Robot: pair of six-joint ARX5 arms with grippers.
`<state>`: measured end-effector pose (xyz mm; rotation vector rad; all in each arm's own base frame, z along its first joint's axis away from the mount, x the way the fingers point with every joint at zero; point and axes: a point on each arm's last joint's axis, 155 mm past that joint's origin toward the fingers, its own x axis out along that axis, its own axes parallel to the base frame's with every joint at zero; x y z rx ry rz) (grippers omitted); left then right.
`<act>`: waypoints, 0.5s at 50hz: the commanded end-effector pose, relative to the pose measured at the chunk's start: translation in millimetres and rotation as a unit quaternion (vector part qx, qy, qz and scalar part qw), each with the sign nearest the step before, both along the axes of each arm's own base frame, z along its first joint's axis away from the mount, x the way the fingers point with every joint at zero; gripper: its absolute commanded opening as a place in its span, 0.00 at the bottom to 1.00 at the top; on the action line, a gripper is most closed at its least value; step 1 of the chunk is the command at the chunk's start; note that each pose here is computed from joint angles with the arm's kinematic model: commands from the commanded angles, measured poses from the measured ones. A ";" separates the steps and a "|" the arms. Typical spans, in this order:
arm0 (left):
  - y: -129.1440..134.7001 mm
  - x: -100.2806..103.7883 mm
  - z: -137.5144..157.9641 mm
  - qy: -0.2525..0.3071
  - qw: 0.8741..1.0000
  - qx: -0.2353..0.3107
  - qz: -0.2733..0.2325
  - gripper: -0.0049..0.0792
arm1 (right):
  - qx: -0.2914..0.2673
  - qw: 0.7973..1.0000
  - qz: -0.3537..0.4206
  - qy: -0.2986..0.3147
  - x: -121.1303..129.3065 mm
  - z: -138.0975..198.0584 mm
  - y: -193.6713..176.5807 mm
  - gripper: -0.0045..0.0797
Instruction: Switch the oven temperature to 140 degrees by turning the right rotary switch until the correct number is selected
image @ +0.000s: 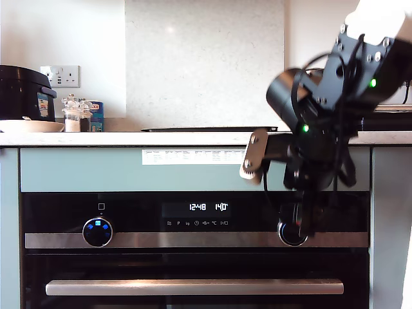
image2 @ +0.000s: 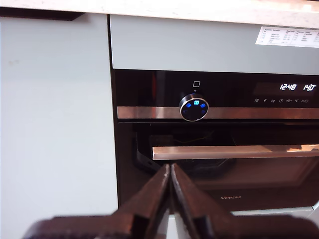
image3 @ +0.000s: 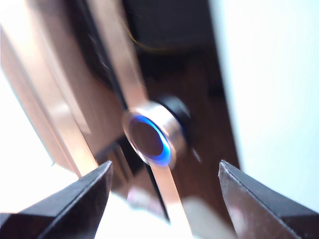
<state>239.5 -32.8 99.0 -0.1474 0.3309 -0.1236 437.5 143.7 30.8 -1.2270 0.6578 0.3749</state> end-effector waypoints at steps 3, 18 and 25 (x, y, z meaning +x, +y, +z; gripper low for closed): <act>-0.7 0.5 6.7 -0.009 1.000 -0.002 -0.001 0.03 | 0.035 0.999 -0.036 0.003 -10.7 15.4 2.6 0.79; -0.7 0.8 7.6 -0.011 1.000 -0.002 -0.001 0.03 | 0.089 0.987 -0.111 0.074 -71.9 26.6 2.9 0.79; -0.7 0.7 7.5 -0.010 1.000 -0.002 -0.001 0.03 | 0.093 0.983 -0.119 0.108 -102.1 29.0 8.3 0.79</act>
